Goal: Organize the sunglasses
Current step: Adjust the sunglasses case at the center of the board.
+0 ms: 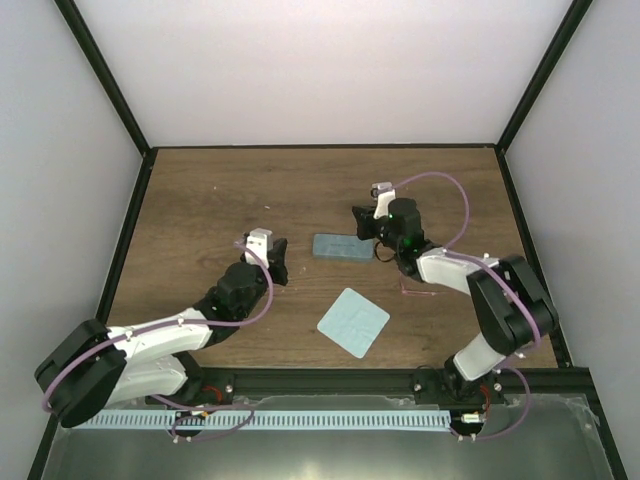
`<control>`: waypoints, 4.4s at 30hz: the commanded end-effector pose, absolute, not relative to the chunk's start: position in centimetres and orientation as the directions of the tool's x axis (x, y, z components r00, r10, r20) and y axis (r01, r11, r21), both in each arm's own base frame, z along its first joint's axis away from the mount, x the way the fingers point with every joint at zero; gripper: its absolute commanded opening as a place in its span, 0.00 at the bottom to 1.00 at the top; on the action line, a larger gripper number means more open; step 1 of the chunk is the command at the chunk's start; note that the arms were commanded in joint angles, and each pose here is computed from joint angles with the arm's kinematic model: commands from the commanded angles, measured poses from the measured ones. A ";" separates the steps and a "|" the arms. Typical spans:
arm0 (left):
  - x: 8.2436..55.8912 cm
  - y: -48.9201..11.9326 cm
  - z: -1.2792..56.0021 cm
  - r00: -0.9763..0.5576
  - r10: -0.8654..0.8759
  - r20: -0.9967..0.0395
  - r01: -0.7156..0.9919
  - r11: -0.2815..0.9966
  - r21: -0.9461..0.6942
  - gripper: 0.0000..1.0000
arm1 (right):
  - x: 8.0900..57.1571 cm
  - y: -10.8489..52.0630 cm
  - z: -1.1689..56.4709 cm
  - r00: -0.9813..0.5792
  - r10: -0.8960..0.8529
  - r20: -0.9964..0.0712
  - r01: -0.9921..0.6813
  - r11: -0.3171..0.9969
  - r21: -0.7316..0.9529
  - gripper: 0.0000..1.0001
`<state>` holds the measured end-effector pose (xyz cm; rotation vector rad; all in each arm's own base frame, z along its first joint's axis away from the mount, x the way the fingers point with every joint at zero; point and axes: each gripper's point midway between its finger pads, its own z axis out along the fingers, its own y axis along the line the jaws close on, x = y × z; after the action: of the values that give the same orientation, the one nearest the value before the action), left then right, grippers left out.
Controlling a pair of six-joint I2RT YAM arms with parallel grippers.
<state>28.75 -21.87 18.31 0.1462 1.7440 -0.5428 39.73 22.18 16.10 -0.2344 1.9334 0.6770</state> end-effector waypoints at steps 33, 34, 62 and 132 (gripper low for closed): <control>29.2 -25.5 17.5 -0.312 -0.222 -0.924 0.470 0.809 -0.353 0.67 | 35.4 23.7 10.4 -0.569 0.113 -0.814 -0.410 0.820 0.400 0.18; 29.2 -25.5 17.6 -0.311 -0.219 -0.925 0.470 0.810 -0.350 0.67 | 36.2 22.8 10.4 -0.569 0.135 -0.811 -0.352 0.852 0.388 0.16; 28.5 -24.7 18.8 -0.273 -0.211 -0.939 0.489 0.810 -0.324 1.00 | 35.8 21.5 4.9 -0.653 0.113 -0.749 -0.264 0.892 0.366 0.48; 32.0 -12.7 16.0 -0.296 -0.488 -0.821 0.086 0.843 -0.532 1.00 | 31.0 35.5 4.1 -0.443 -0.440 -0.781 -0.779 0.620 0.092 1.00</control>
<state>31.35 -12.31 14.57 -0.3055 1.8264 -0.5510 32.01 35.01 4.70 -0.8751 2.0954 0.5501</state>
